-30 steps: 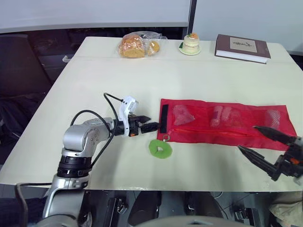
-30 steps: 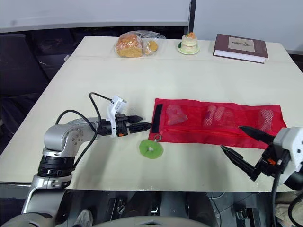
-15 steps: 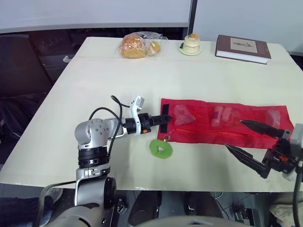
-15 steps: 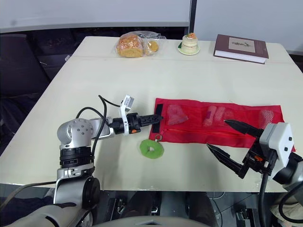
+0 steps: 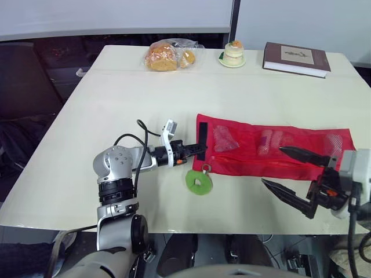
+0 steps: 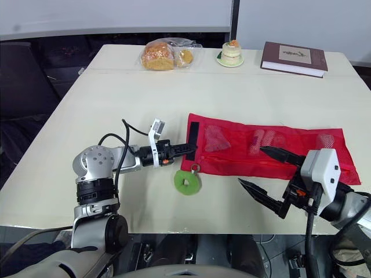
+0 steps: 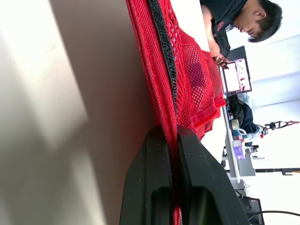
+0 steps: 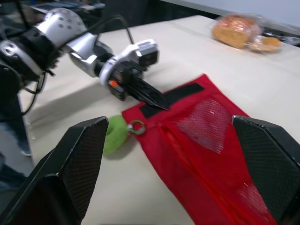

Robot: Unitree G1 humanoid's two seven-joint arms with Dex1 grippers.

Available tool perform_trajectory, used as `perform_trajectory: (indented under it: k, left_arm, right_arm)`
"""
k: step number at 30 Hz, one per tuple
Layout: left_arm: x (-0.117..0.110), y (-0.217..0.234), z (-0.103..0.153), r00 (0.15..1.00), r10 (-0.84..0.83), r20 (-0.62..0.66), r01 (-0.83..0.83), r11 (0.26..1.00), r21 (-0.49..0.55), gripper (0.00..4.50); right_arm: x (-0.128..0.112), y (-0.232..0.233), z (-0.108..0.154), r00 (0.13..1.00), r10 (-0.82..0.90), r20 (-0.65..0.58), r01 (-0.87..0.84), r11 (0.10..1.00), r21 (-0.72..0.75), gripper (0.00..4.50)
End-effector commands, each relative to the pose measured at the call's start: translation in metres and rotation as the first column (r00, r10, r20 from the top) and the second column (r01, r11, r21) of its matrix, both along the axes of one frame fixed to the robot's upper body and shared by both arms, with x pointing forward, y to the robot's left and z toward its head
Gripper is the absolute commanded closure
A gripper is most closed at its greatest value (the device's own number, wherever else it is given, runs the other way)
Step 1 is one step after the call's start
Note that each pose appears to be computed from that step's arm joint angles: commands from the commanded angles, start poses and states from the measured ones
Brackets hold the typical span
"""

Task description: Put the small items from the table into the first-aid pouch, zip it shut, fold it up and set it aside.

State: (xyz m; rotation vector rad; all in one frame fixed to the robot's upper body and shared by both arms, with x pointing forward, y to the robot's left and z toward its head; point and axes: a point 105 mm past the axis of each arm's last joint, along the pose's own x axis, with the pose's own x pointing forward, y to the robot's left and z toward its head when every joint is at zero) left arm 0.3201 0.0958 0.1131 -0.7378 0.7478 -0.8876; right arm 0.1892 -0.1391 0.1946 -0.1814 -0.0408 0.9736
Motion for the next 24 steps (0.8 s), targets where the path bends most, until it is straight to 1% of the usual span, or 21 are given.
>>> perform_trajectory:
  k: [1, 5, 8, 10, 13, 18, 22, 24]
  left_arm:
    - [0.0, -0.003, 0.008, 0.999, -0.014, 0.032, 0.014, 1.0, -0.015, 4.36]
    - [0.002, 0.0, 0.004, 0.999, -0.002, 0.052, 0.001, 1.0, 0.018, 4.36]
    - [0.007, 0.001, 0.002, 0.995, 0.021, 0.095, -0.026, 0.998, 0.053, 4.36]
    - [0.009, 0.002, 0.002, 0.994, 0.025, 0.104, -0.031, 0.998, 0.059, 4.36]
    - [0.009, 0.001, 0.0, 0.995, 0.019, 0.102, -0.025, 0.998, 0.064, 4.36]
    - [0.009, -0.001, -0.003, 0.995, 0.016, 0.099, -0.023, 0.997, 0.072, 4.36]
    - [0.01, -0.006, -0.008, 0.995, 0.01, 0.1, -0.019, 0.996, 0.092, 4.36]
    - [0.011, -0.005, -0.01, 0.995, 0.015, 0.101, -0.026, 0.994, 0.102, 4.36]
  right_arm:
    - [0.0, 0.014, 0.0, 0.997, 0.071, 0.013, -0.071, 0.997, 0.003, 0.0]
    - [0.013, 0.037, -0.015, 0.979, 0.203, -0.015, -0.203, 0.979, 0.009, 0.0]
    - [0.031, 0.058, -0.021, 0.972, 0.235, -0.001, -0.235, 0.972, -0.003, 0.0]
    - [0.039, 0.072, -0.029, 0.966, 0.257, 0.005, -0.256, 0.965, -0.048, 0.0]
    - [0.044, 0.092, -0.045, 0.947, 0.321, -0.014, -0.32, 0.936, -0.146, 0.0]
    - [0.048, 0.115, -0.056, 0.913, 0.407, -0.031, -0.405, 0.896, -0.181, 0.0]
    - [0.044, 0.126, -0.078, 0.865, 0.495, -0.081, -0.499, 0.836, -0.229, 0.0]
    - [0.044, 0.127, -0.086, 0.853, 0.51, -0.11, -0.52, 0.818, -0.247, 0.0]
